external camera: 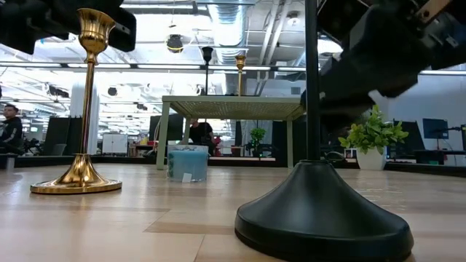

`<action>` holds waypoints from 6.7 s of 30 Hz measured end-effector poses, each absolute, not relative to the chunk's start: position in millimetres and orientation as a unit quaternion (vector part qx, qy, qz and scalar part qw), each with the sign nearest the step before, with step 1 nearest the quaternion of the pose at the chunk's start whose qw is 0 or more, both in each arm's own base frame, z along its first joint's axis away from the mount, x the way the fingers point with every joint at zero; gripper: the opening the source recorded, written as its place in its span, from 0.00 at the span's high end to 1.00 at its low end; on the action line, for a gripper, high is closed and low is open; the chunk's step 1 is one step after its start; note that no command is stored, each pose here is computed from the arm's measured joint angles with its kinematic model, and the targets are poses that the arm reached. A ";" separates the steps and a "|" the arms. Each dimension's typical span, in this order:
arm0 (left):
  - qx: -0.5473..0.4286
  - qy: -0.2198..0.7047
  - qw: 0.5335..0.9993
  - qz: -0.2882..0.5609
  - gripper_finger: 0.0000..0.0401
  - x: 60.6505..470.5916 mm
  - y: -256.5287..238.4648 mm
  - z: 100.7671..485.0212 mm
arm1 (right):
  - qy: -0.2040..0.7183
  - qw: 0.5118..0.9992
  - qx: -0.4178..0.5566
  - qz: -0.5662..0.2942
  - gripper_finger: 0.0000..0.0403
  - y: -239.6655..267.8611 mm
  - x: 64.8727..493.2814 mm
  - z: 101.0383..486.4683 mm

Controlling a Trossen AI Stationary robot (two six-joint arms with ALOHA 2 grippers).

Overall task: Pick & Place candle stick holders
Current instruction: Put the black candle holder on the shelf aligned with the black candle holder

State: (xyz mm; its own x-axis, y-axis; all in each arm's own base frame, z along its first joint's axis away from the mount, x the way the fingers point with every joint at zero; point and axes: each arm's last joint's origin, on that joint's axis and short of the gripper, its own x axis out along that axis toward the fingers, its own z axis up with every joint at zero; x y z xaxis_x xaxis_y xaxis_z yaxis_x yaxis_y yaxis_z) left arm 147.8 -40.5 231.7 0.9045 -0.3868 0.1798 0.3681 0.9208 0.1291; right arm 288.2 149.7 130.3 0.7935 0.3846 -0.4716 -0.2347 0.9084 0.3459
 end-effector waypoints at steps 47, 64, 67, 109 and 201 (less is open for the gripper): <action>0.045 -0.105 0.975 -0.190 0.98 147.8 -40.3 232.4 | 0.226 0.937 0.145 0.223 0.56 192.7 301.9 161.0; 0.045 -0.105 0.975 -0.190 0.99 147.8 -40.3 232.4 | 0.244 0.930 0.145 0.232 0.61 199.6 318.1 145.0; 0.045 -0.105 0.975 -0.190 0.98 147.8 -40.3 232.4 | 0.247 0.928 0.141 0.239 0.65 201.1 320.0 142.8; 0.075 -0.102 0.990 -0.064 0.75 164.0 -35.0 226.9 | 0.154 0.982 -0.067 0.085 1.00 86.8 333.6 259.2; 0.056 -0.105 0.978 0.171 0.97 209.5 30.2 259.3 | 0.257 0.960 -0.097 0.046 0.92 78.7 319.4 287.5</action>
State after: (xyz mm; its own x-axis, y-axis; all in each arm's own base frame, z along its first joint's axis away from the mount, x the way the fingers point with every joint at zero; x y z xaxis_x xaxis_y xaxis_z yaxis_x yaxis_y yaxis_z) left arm 209.5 30.2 259.3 0.9196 0.3223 0.2245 -0.3459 0.9354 0.0739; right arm 319.4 78.7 287.5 0.8632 0.0376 -0.5034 -0.1379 0.9769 -0.1635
